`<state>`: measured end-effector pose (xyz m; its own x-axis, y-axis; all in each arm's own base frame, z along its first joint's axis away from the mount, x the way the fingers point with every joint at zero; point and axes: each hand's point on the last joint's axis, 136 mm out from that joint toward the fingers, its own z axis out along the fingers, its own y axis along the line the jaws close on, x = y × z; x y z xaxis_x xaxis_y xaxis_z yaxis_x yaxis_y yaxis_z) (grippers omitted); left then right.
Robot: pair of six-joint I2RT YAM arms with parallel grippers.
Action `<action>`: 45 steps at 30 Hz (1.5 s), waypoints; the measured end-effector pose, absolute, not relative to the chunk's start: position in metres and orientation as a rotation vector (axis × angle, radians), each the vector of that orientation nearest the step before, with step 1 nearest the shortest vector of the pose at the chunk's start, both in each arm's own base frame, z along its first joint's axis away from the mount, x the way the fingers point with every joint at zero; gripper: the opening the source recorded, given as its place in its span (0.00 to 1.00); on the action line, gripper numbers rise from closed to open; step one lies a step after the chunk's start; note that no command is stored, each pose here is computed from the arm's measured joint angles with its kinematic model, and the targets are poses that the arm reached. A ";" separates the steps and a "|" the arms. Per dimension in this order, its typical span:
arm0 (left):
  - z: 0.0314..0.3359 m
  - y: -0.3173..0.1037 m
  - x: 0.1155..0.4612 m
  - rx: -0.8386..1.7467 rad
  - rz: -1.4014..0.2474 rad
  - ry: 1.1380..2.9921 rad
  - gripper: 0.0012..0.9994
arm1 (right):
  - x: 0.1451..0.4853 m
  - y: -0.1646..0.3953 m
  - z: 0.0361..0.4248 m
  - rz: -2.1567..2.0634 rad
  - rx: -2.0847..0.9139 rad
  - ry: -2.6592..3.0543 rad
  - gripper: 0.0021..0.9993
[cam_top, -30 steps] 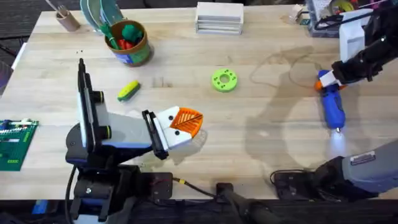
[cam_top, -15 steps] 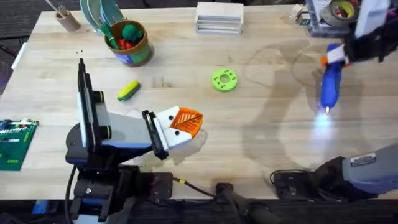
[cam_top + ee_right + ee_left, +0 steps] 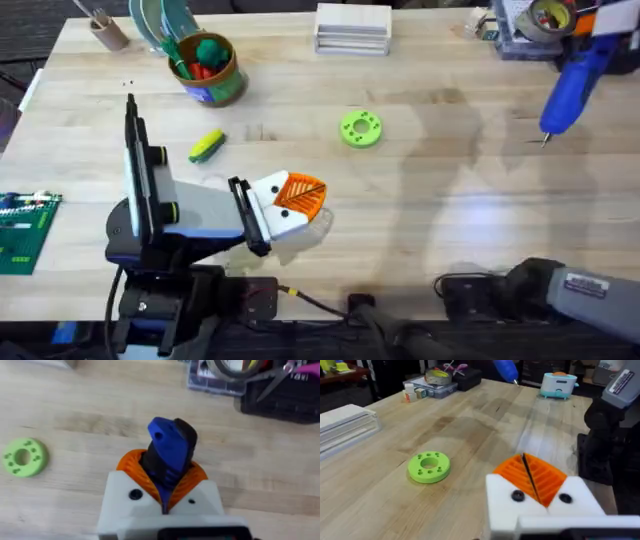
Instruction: Pick up the gripper from the table and insert it into the empty holder that is missing its gripper. Then pick up a screw, insert it into the mounting hole, and use the screwdriver to tighten it. Finally, clean up the table by picking up the vegetable and placing it into the bucket.
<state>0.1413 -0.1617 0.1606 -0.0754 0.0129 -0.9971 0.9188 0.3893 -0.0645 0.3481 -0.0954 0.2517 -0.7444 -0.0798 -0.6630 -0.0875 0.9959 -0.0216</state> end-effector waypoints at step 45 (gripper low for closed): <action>0.161 -0.162 0.141 0.889 -0.950 1.448 0.00 | 0.225 0.289 0.380 0.916 -0.764 1.124 0.03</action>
<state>0.1413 -0.1617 0.1606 -0.0817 0.0104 -0.9966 0.9183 0.3894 -0.0712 0.2253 0.2887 0.3795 0.1640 0.2160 -0.9625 -0.8992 0.4340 -0.0558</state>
